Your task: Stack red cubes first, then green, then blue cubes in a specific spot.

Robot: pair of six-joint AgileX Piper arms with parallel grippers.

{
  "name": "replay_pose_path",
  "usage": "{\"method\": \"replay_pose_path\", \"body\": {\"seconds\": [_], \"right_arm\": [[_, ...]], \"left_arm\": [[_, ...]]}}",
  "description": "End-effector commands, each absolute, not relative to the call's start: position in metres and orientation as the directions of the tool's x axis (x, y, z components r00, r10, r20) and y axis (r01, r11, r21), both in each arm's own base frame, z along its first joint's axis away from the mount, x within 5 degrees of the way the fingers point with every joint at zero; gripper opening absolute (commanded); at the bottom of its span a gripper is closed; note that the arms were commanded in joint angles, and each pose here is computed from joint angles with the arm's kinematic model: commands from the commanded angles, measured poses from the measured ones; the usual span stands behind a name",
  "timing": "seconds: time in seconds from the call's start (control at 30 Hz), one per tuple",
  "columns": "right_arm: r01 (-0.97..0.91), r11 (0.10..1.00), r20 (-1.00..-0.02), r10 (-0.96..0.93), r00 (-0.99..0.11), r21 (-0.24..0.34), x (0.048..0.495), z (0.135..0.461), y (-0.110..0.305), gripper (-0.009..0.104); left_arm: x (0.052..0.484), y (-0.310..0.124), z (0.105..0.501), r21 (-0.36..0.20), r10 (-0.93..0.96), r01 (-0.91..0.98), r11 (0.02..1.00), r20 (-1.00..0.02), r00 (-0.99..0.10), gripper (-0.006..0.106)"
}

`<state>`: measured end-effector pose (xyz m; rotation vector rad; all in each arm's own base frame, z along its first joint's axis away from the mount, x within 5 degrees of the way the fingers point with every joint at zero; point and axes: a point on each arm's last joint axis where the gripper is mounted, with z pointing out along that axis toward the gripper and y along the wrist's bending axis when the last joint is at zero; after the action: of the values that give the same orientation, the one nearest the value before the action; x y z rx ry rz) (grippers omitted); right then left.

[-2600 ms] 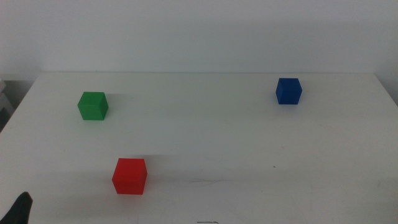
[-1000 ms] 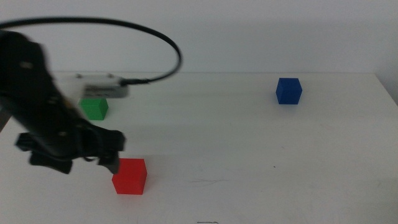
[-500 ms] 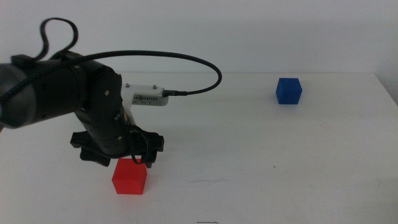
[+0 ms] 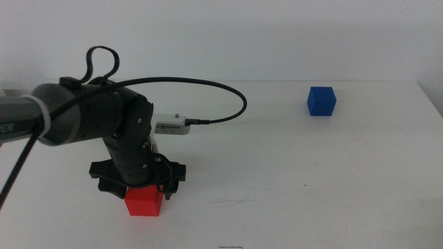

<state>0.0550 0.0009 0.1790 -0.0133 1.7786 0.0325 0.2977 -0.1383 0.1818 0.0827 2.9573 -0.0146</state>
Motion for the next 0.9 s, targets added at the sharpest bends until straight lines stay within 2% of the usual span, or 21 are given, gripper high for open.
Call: {"method": "replay_pose_path", "body": {"seconds": [0.0, 0.13, 0.33, 0.37, 0.5, 0.53, 0.7, 0.87], "right_arm": [[-0.038, 0.999, -0.996, -0.013, -0.089, -0.009, 0.054, 0.193, 0.001, 0.073], [-0.038, 0.999, -0.996, -0.013, -0.089, -0.009, 0.054, 0.193, 0.001, 0.073], [-0.038, 0.999, -0.996, -0.013, -0.089, -0.009, 0.054, 0.193, 0.001, 0.073], [-0.038, 0.999, -0.996, -0.013, -0.089, -0.009, 0.054, 0.193, 0.001, 0.073], [-0.038, 0.999, -0.996, -0.013, -0.089, -0.009, 0.054, 0.193, 0.001, 0.073], [-0.038, 0.999, -0.996, -0.013, -0.089, -0.009, 0.054, 0.193, 0.001, 0.073], [-0.038, 0.999, -0.996, -0.013, -0.089, -0.009, 0.054, 0.193, 0.001, 0.073], [-0.038, 0.999, -0.996, -0.013, -0.089, -0.009, 0.054, 0.193, 0.001, 0.073]], "left_arm": [[0.303, -0.142, 0.199, -0.041, 0.035, 0.047, 0.998, -0.261, -0.965, 0.092], [0.305, -0.143, 0.196, -0.041, 0.036, 0.048, 0.998, -0.260, -0.965, 0.090], [0.305, -0.142, 0.196, -0.039, 0.036, 0.048, 0.998, -0.258, -0.965, 0.074], [0.305, -0.142, 0.196, -0.039, 0.036, 0.048, 0.998, -0.258, -0.965, 0.064], [0.305, -0.142, 0.196, -0.039, 0.036, 0.048, 0.998, -0.258, -0.965, 0.047], [0.306, -0.144, 0.199, -0.056, 0.034, 0.052, 0.997, -0.280, -0.960, 0.028], [0.308, -0.153, 0.213, -0.097, 0.001, 0.026, 0.995, -0.251, -0.968, 0.019], [0.311, -0.178, 0.235, -0.111, -0.020, 0.016, 0.994, -0.315, -0.949, 0.019]]}}
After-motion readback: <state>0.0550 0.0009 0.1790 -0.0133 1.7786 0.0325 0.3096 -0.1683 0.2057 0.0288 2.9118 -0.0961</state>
